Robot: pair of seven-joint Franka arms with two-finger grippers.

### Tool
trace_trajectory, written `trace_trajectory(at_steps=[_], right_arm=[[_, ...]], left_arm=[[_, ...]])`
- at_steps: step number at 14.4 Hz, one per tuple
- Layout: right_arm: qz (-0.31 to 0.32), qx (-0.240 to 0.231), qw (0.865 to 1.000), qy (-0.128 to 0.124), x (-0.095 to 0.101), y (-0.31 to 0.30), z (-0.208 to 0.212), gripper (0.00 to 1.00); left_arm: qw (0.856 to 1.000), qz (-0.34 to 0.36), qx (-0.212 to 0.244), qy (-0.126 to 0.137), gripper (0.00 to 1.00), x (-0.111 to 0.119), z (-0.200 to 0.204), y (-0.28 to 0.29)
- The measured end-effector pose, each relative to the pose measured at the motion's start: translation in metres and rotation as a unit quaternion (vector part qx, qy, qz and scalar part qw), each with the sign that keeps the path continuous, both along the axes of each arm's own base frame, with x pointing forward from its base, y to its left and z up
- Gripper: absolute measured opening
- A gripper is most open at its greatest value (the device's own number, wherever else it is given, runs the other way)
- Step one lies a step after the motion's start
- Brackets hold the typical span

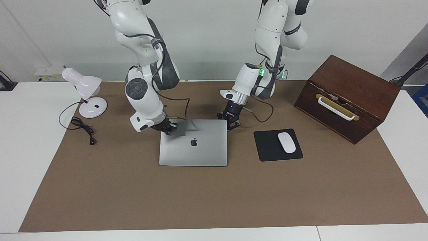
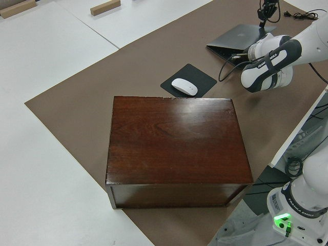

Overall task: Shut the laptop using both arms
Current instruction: 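Press the closed lid flat with the right gripper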

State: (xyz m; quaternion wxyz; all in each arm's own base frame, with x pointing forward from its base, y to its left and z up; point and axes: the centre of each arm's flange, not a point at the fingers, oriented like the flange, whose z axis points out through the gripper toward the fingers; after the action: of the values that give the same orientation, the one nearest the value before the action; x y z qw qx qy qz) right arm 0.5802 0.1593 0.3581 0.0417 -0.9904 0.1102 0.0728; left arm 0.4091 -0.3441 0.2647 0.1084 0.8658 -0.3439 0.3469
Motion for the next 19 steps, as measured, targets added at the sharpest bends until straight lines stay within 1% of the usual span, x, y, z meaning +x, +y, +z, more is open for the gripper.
trace_trajectory(at_steps=[4,19], right_arm=[[-0.002,0.000,1.000,-0.007,-0.001,-0.001,-0.009,0.01],[-0.001,0.000,1.000,-0.008,-0.003,0.001,-0.013,0.01]], left_arm=[[1.000,0.000,0.000,0.000,0.01,0.000,0.000,0.000],[1.000,0.000,0.000,-0.001,0.01,0.000,0.000,0.000]])
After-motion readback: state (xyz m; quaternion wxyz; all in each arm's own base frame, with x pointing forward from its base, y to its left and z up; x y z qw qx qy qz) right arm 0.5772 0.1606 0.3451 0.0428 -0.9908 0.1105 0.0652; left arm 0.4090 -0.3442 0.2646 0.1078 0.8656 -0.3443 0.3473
